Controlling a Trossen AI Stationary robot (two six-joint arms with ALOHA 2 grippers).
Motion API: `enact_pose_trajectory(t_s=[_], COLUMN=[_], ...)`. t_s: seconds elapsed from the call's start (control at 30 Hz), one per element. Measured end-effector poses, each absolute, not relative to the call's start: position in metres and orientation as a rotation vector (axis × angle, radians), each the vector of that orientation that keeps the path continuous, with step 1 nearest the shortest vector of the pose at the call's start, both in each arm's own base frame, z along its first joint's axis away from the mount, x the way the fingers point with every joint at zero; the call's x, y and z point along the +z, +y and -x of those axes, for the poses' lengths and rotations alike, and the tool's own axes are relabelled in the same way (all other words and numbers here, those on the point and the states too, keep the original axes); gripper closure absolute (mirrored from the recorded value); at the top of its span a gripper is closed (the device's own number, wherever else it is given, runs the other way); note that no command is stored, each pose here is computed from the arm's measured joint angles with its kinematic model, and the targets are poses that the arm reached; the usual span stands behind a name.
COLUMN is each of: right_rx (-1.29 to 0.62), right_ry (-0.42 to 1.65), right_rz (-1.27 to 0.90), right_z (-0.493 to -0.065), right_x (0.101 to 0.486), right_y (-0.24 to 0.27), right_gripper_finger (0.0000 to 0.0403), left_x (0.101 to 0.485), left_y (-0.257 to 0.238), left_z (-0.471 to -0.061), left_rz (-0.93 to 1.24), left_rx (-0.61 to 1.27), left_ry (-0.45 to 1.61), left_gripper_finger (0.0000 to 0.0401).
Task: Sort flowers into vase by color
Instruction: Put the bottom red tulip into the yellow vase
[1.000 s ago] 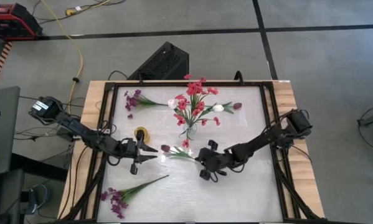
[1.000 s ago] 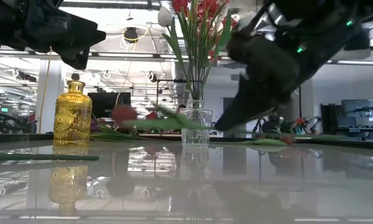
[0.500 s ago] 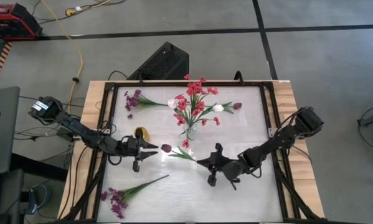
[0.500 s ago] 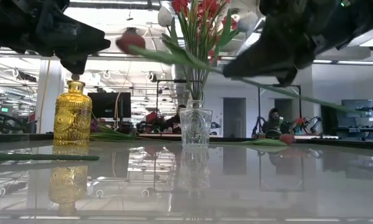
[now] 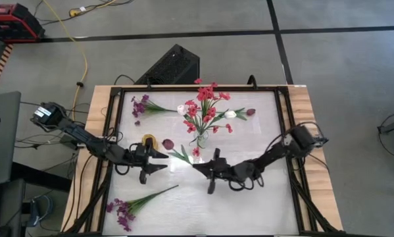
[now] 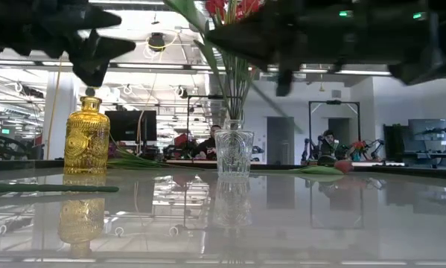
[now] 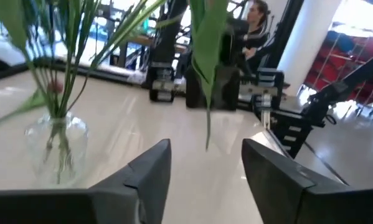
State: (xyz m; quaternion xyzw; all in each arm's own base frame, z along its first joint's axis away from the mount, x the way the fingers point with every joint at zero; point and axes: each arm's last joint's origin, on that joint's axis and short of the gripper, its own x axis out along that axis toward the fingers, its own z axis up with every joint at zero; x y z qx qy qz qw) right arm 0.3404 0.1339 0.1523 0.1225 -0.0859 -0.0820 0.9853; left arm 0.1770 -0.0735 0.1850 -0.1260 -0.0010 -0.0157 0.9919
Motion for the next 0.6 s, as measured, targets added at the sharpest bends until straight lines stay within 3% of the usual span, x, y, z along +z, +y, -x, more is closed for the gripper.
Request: enact_pose_trajectory(t_s=[0.2, 0.6], right_rx=[-0.148, -0.19], right_ry=[-0.23, -0.276], right_rz=[-0.22, -0.156], right_z=[-0.369, -0.392], right_x=[0.154, 0.168], right_y=[0.132, 0.127], right_gripper_finger=[0.0387, 0.0387], left_x=[0.188, 0.179], left_y=[-0.075, -0.081], left_z=[-0.18, -0.192], left_rz=[0.222, 0.185], left_rx=[-0.024, -0.056], left_ry=[0.002, -0.045], left_gripper_finger=[0.0185, 0.0184])
